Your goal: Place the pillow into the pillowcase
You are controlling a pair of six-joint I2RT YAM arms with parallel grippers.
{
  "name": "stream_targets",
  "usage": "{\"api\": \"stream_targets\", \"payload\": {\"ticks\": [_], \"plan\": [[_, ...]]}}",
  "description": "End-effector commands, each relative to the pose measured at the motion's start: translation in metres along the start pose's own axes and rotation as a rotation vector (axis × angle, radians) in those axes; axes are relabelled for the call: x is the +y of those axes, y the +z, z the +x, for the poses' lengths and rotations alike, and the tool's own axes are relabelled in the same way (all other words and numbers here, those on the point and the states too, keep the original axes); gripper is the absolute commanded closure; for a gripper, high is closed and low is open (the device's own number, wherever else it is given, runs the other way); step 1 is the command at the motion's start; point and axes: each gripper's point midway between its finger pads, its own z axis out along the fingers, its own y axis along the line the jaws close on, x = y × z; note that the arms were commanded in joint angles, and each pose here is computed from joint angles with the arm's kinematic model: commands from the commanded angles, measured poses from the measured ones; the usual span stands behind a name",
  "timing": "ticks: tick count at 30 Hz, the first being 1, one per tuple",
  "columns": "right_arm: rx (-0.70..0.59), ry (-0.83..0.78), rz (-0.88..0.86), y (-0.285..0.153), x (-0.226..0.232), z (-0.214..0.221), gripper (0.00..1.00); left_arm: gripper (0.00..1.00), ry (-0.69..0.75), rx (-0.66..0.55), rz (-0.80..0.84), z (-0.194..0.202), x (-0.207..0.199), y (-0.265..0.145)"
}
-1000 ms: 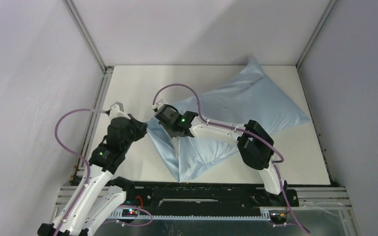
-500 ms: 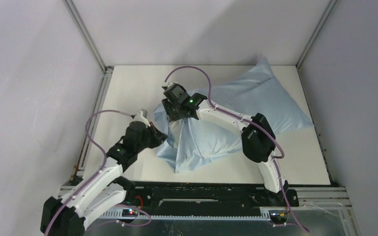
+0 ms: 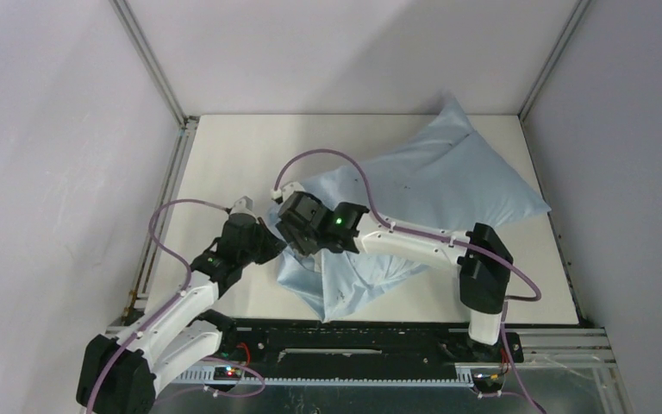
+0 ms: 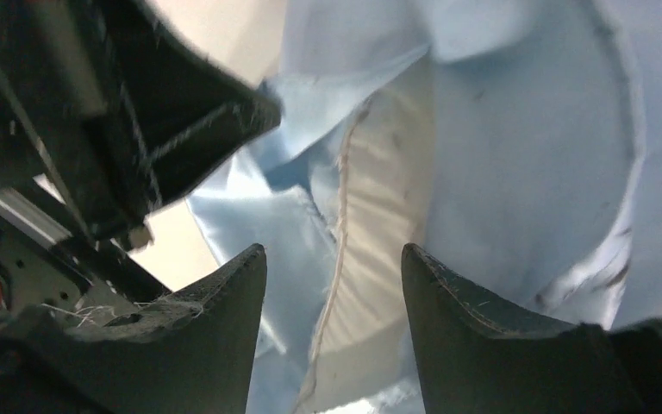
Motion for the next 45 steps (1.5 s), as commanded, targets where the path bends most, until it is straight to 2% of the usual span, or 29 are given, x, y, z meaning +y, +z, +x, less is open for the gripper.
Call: {"api": "stream_targets", "payload": {"ticks": [1,6,12,24,25,26,27,29,30,35,37,41,45], "plan": [[0.023,-0.157,0.063,-0.014,0.001,0.023,0.39,1.00,-0.018,-0.053,0.032,-0.017,-0.011,-0.003],[0.057,-0.280,0.113,-0.004,0.011,0.042,0.38,1.00,-0.021,-0.065,0.042,-0.021,-0.014,-0.003],[0.122,-0.379,0.417,-0.001,-0.023,0.058,0.34,1.00,-0.022,-0.070,0.020,-0.025,-0.008,-0.004],[0.267,-0.470,0.618,-0.006,-0.053,0.104,0.24,1.00,-0.022,-0.062,0.021,-0.034,-0.009,-0.005],[0.268,-0.458,0.602,-0.002,-0.052,0.108,0.27,1.00,-0.022,-0.064,0.025,-0.035,-0.011,-0.005],[0.280,-0.443,0.578,0.002,-0.053,0.112,0.34,1.00,-0.022,-0.064,0.029,-0.036,-0.012,-0.006],[0.285,-0.418,0.550,0.005,-0.052,0.114,0.48,1.00,-0.022,-0.064,0.036,-0.037,-0.014,-0.006],[0.279,-0.351,0.484,0.011,-0.051,0.111,0.85,1.00,-0.020,-0.064,0.061,-0.038,-0.020,-0.010],[0.268,-0.306,0.444,0.012,-0.051,0.106,0.98,1.00,-0.016,-0.062,0.081,-0.039,-0.025,-0.012],[0.145,-0.061,0.074,0.005,-0.010,0.067,1.00,0.99,0.022,-0.020,0.159,-0.035,-0.043,-0.023],[0.105,0.018,-0.020,0.001,0.000,0.053,1.00,0.90,0.039,-0.013,0.164,-0.031,-0.044,-0.027],[0.028,0.097,-0.094,-0.002,0.013,0.028,1.00,0.67,0.074,0.002,0.159,-0.020,-0.047,-0.036],[-0.020,0.162,-0.162,0.000,0.026,0.013,1.00,0.60,0.098,0.019,0.100,-0.003,-0.046,-0.044]]}}
